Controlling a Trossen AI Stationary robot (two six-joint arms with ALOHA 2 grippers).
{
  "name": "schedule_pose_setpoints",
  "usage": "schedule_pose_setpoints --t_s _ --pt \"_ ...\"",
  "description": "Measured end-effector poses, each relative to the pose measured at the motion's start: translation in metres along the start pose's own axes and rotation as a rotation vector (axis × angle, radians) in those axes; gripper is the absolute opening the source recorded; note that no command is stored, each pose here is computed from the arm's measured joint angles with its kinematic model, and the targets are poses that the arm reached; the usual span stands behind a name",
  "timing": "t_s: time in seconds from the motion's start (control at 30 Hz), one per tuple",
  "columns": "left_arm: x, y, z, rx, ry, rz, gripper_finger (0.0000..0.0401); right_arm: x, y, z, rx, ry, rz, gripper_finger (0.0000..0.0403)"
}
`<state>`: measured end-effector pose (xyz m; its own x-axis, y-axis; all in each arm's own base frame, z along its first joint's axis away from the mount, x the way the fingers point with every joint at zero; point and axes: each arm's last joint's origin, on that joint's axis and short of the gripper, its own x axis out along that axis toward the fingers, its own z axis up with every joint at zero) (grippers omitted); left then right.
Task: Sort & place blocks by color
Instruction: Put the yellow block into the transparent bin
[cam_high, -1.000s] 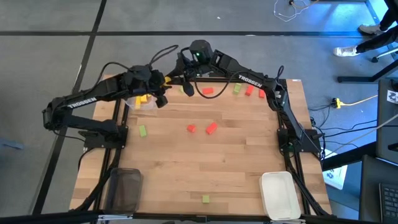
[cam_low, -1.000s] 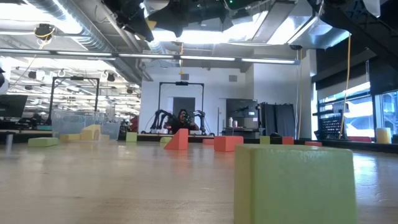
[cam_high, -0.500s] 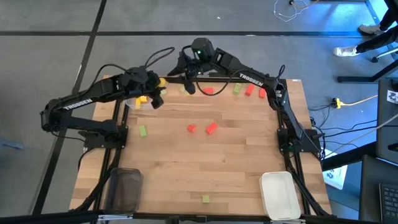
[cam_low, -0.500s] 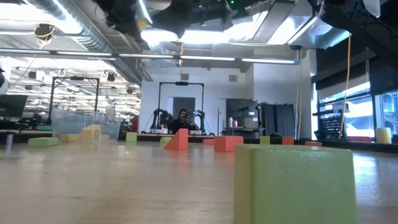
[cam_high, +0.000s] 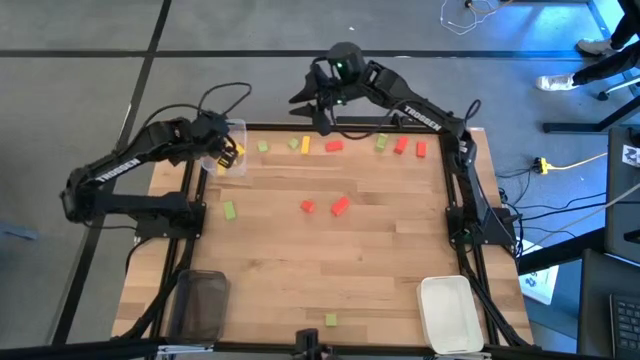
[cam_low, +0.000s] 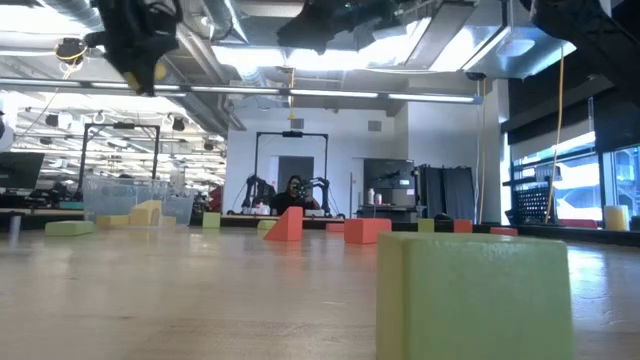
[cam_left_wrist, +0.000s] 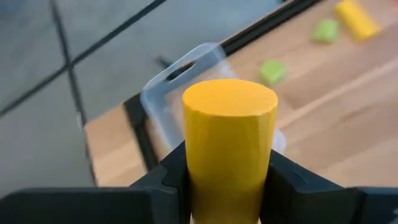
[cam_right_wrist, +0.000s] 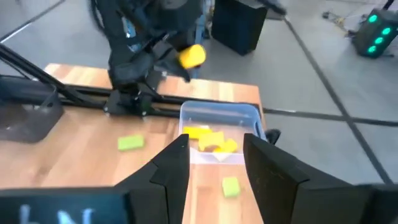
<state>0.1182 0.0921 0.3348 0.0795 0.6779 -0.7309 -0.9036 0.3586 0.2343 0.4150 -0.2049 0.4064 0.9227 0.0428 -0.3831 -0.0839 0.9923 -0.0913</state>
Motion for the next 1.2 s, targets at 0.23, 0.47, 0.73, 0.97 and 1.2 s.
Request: schedule_pose_setpoints --t_s 0.23,0.47,0.73,0.97,1.2 --pt "0.036 0.001 -0.02 -0.112 0.102 0.084 0.0113 -0.002 0.002 -0.004 0.009 0.042 0.014 0.015" --pt "0.081 -0.009 -0.039 -0.219 0.092 0.035 0.0113 -0.005 0.005 -0.008 -0.026 0.102 0.033 0.015" --pt "0.114 -0.006 -0.062 -0.319 0.117 0.035 0.0113 -0.02 0.014 -0.009 -0.064 0.177 0.065 0.015" --pt "0.132 -0.003 -0.079 -0.376 0.156 0.021 0.0113 -0.027 0.02 -0.016 -0.048 0.27 0.113 0.015" --pt "0.138 -0.001 -0.085 -0.404 0.173 0.007 0.0114 -0.029 0.024 -0.02 -0.026 0.314 0.136 0.015"
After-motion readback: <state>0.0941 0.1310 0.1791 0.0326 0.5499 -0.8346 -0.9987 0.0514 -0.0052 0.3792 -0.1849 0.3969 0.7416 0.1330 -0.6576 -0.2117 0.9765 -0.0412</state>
